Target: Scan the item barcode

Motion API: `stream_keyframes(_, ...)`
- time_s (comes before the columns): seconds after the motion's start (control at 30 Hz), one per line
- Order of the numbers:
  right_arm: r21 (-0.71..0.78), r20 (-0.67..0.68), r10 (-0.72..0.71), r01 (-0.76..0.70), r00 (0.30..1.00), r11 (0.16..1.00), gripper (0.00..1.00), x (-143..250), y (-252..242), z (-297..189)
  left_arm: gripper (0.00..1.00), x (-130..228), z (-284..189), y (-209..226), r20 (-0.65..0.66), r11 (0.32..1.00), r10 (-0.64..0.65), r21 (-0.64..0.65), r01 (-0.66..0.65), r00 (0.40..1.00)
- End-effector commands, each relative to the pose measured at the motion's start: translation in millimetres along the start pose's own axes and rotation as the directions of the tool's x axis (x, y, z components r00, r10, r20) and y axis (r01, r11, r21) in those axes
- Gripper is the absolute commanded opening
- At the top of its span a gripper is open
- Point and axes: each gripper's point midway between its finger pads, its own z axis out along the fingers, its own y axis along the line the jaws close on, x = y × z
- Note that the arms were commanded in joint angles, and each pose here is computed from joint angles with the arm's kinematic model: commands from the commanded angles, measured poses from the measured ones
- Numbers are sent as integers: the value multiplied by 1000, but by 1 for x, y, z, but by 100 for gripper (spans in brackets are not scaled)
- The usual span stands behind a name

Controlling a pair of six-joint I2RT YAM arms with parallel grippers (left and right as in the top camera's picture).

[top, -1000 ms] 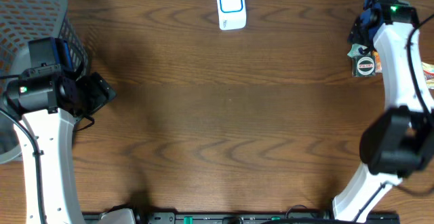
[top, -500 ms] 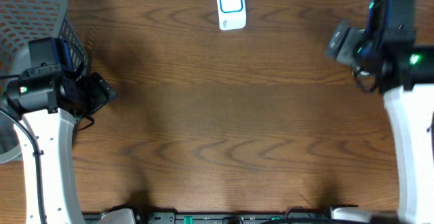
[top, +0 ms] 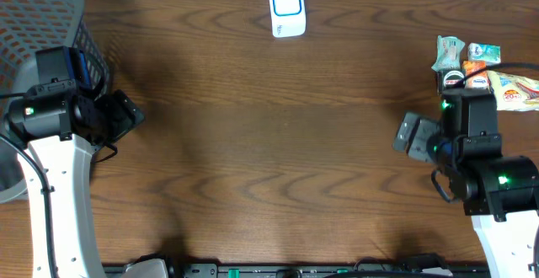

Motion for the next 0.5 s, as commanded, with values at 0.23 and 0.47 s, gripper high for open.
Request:
stream_keyframes(0.23,34,-80,-12,15,997,999,99,22,-8,1,98,-1,-2,4,9,1000,-9,-15,9,1000)
stream_keyframes(0.47,34,-80,-12,15,997,999,99,22,-8,1,98,-1,-2,4,9,1000,-9,-15,9,1000)
